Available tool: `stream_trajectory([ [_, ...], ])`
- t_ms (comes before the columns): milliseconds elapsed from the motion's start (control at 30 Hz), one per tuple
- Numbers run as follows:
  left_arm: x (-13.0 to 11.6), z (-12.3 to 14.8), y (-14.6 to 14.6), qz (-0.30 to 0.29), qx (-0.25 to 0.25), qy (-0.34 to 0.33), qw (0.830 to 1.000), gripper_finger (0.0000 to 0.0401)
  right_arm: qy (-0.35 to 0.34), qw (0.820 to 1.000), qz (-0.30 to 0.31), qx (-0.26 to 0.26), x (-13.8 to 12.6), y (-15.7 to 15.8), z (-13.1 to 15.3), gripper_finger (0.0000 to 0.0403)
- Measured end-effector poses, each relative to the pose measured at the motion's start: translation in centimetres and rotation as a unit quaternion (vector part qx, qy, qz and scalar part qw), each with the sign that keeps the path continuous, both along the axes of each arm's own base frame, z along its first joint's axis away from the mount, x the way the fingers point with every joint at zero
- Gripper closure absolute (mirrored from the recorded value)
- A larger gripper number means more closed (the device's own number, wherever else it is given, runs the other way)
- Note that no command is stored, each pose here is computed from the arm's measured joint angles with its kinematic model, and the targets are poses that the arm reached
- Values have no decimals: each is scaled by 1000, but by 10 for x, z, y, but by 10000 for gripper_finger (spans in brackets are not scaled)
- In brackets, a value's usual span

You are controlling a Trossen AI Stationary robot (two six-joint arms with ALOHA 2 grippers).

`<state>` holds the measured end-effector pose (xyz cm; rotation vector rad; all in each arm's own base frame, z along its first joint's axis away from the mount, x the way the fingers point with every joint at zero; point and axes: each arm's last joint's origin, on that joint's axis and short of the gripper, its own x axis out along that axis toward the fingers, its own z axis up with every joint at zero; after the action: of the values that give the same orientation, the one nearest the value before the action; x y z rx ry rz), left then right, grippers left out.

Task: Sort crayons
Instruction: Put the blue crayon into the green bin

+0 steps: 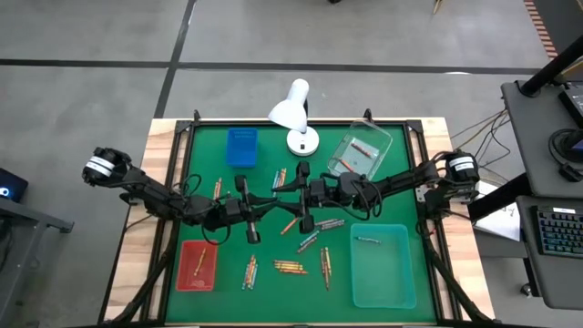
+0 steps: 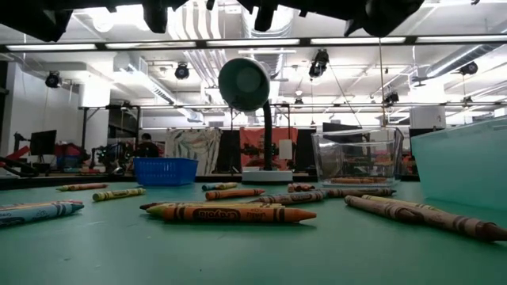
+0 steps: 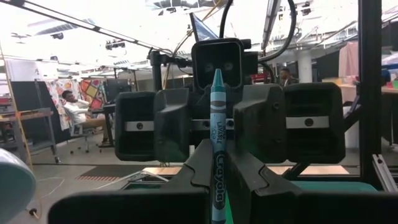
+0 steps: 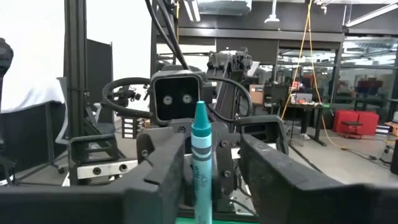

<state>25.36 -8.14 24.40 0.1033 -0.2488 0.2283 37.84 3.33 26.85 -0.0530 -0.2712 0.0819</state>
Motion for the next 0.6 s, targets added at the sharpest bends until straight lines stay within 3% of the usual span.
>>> stream_trajectory([
  [267, 0, 0, 0, 0, -9, -1, 1000, 380, -1, 1000, 2, -14, -1, 3, 1, 382],
  [600, 0, -2, 0, 3, -5, 11, 1000, 281, 48, 999, 0, -13, -8, 1, 9, 385],
])
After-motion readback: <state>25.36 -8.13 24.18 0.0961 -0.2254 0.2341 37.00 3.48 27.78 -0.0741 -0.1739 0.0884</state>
